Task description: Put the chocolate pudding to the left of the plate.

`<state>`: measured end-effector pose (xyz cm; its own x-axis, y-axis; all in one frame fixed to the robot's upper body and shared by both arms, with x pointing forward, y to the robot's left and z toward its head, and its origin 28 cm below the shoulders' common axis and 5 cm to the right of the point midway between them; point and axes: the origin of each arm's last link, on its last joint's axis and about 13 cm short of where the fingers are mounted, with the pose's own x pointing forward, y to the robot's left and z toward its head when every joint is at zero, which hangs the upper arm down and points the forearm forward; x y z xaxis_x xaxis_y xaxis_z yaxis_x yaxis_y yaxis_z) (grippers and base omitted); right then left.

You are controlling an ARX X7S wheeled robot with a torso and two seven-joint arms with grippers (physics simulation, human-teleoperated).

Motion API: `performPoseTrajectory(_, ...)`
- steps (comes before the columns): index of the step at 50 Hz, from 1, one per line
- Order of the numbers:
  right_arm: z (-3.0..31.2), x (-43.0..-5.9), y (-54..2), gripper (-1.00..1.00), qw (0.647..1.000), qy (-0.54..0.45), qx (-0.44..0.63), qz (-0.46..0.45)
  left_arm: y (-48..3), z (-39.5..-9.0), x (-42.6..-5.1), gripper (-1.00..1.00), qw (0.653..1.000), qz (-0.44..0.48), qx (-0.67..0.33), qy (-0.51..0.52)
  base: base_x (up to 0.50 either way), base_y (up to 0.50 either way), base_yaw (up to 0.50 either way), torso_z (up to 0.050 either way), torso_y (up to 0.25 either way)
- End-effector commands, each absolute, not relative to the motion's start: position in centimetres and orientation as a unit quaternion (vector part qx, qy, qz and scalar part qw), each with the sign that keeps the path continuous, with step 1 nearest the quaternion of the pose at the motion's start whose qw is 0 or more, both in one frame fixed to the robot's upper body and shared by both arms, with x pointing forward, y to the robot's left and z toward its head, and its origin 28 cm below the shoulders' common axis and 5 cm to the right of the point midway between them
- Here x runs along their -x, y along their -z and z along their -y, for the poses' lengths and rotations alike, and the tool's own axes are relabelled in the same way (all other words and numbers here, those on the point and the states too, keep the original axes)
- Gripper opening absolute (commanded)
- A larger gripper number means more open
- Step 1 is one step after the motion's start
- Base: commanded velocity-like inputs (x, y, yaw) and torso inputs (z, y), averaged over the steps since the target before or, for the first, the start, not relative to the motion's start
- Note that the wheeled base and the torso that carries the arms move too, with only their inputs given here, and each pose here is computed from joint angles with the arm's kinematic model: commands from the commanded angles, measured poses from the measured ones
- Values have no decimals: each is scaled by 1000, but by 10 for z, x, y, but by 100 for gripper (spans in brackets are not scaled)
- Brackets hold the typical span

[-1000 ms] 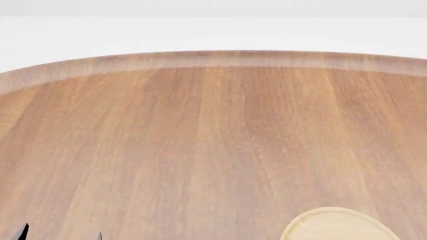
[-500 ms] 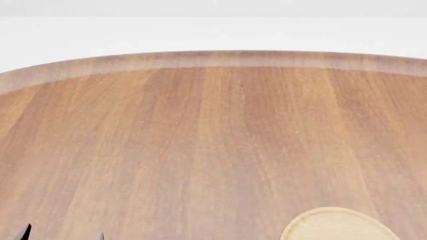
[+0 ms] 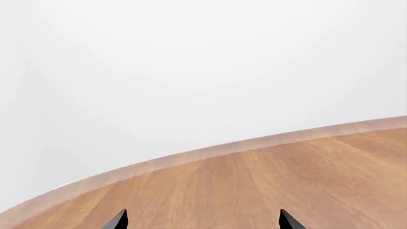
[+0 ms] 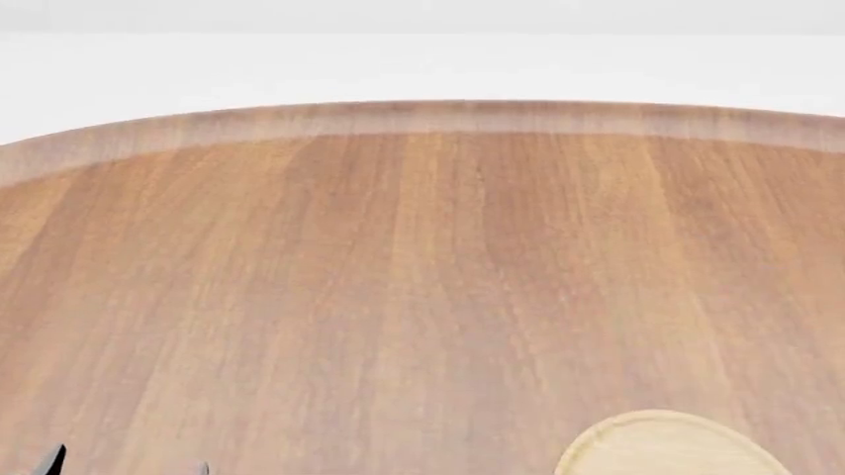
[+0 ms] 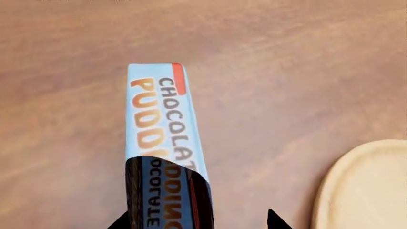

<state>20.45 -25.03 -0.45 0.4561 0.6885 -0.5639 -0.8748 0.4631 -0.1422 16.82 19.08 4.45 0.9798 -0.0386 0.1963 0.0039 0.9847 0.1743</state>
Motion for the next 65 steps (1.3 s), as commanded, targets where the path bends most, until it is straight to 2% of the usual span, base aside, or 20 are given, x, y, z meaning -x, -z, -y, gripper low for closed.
performPoseTrajectory(1, 248, -199, 19, 100, 818, -478, 207, -244, -44, -190, -168, 100, 991, 100, -87, 12, 0, 0, 0, 0, 0)
performPoseTrajectory(5, 248, -199, 19, 100, 818, -479, 206, -243, -43, -191, -169, 100, 991, 99, -87, 12, 0, 0, 0, 0, 0)
performPoseTrajectory(6, 248, -198, 20, -100, 817, -481, 206, -243, -43, -191, -169, 100, 991, 99, -87, 13, 0, 0, 0, 0, 0)
performPoseTrajectory(25, 247, -199, 17, -100, 818, -479, 211, -241, -45, -190, -167, 100, 991, 100, -87, 13, 0, 0, 0, -1, 0)
performPoseTrajectory(39, 241, -226, -32, -100, 837, -456, 243, -179, -45, -191, -169, 100, 991, 99, -86, 14, 0, 0, 0, -1, 0)
performPoseTrajectory(65, 236, -249, -51, -100, 838, -443, 270, -167, -46, -191, -167, 100, 991, 99, -86, 15, 0, 0, 0, 0, 0)
